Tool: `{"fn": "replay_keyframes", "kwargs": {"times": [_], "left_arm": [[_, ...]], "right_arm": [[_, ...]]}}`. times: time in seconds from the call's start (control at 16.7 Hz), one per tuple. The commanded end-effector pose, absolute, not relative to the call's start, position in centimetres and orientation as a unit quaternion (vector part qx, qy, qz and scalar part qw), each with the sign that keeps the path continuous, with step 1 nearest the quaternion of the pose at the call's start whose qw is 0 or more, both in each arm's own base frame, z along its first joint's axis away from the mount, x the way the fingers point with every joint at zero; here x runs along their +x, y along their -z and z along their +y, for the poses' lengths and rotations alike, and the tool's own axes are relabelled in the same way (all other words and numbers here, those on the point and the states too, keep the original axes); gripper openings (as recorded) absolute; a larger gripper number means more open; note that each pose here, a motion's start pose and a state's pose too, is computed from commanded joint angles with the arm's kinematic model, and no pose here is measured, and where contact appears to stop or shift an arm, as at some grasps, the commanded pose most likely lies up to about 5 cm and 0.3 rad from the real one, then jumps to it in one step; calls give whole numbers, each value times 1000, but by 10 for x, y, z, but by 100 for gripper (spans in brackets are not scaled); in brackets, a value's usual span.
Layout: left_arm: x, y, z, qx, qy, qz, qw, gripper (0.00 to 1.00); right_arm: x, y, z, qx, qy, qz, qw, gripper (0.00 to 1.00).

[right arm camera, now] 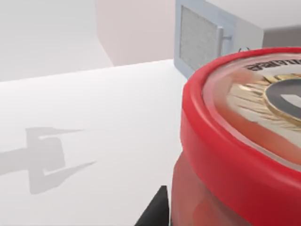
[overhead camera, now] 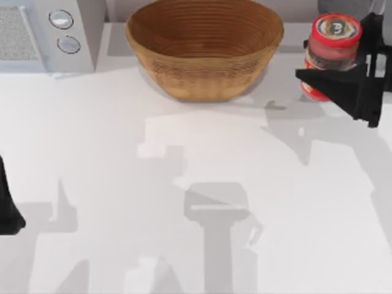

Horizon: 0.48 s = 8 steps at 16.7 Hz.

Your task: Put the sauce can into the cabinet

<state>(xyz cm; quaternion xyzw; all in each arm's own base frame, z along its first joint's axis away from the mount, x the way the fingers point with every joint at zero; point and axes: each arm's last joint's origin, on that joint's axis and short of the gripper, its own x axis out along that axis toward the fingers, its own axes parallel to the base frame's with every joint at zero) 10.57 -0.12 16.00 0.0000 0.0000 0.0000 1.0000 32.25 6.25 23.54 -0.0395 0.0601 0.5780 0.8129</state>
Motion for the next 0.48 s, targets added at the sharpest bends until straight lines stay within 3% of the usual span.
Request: {"fn": "replay_keyframes", "kwargs": {"times": [0.24,0.48], "left_arm": [[106,-160,-1,0,0,0,1000,100],[106,-160,-1,0,0,0,1000,100]], "right_arm": [[252,-259,42,-45,-447,57,891,0],[169,-259,21,-40,-277,8,960,0]]}}
